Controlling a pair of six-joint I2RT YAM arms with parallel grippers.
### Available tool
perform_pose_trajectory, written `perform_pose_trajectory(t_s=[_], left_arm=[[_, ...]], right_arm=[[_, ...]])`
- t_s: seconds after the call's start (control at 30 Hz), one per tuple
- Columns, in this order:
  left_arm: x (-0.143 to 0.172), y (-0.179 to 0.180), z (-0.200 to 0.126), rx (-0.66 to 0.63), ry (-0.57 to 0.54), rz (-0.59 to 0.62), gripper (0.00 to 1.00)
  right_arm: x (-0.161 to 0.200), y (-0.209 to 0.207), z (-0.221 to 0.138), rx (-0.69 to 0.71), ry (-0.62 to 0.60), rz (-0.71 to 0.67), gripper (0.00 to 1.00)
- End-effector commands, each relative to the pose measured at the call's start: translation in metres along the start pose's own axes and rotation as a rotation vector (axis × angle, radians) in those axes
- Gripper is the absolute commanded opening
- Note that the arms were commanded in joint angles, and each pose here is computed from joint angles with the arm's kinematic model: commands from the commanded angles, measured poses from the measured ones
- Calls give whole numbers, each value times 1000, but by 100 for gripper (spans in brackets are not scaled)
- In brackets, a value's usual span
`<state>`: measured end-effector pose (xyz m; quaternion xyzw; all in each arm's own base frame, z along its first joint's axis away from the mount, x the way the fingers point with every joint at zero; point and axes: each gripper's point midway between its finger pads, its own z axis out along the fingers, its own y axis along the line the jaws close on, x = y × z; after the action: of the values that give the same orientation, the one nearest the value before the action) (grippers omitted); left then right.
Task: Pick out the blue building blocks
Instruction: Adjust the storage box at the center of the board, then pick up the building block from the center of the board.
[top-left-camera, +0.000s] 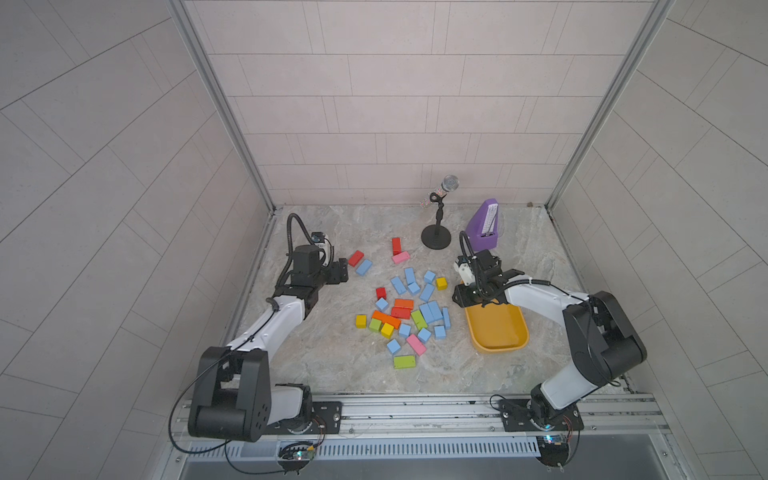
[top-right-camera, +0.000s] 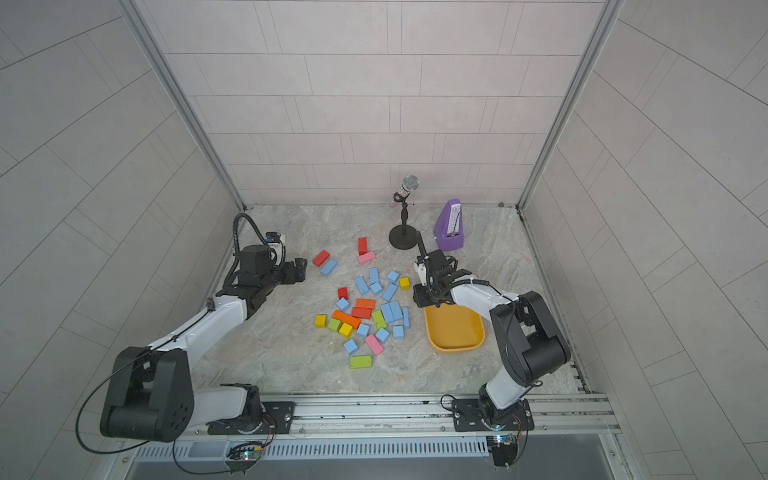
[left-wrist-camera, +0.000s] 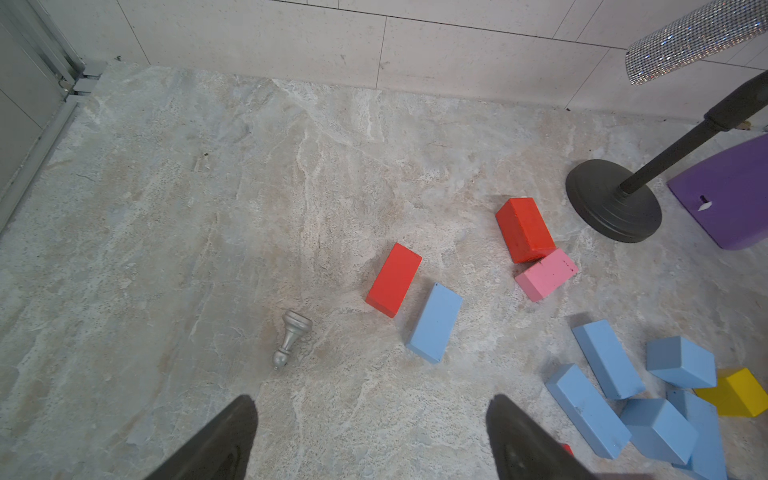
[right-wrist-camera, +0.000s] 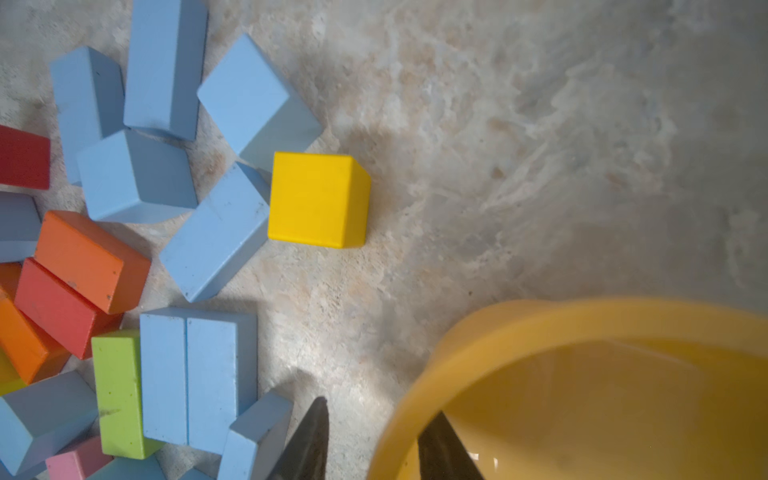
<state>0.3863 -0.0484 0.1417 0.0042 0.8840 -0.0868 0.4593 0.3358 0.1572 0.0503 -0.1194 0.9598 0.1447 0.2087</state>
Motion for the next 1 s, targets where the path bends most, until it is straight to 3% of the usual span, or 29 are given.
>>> perform_pose_trajectory(t_s=[0.0,0.2,0.4,0.67,0.97], left_arm=[[10,-5,1,27,28,3,91],[13,-17,4,84,44,-4,89],[15,-24,5,98,47,12,89],[21,-29,8,133,76,12,89],[16,-34,2,157,63,10,89]], right_arm=[[-12,3,-8,2,-14,-27,42],[-18,13,-51,135,-74,-88,48],[-5,50,-83,179,-97,-170,49],[-2,84,-76,67,-114,-61,50],[4,105,-63,30,-100,-70,50]])
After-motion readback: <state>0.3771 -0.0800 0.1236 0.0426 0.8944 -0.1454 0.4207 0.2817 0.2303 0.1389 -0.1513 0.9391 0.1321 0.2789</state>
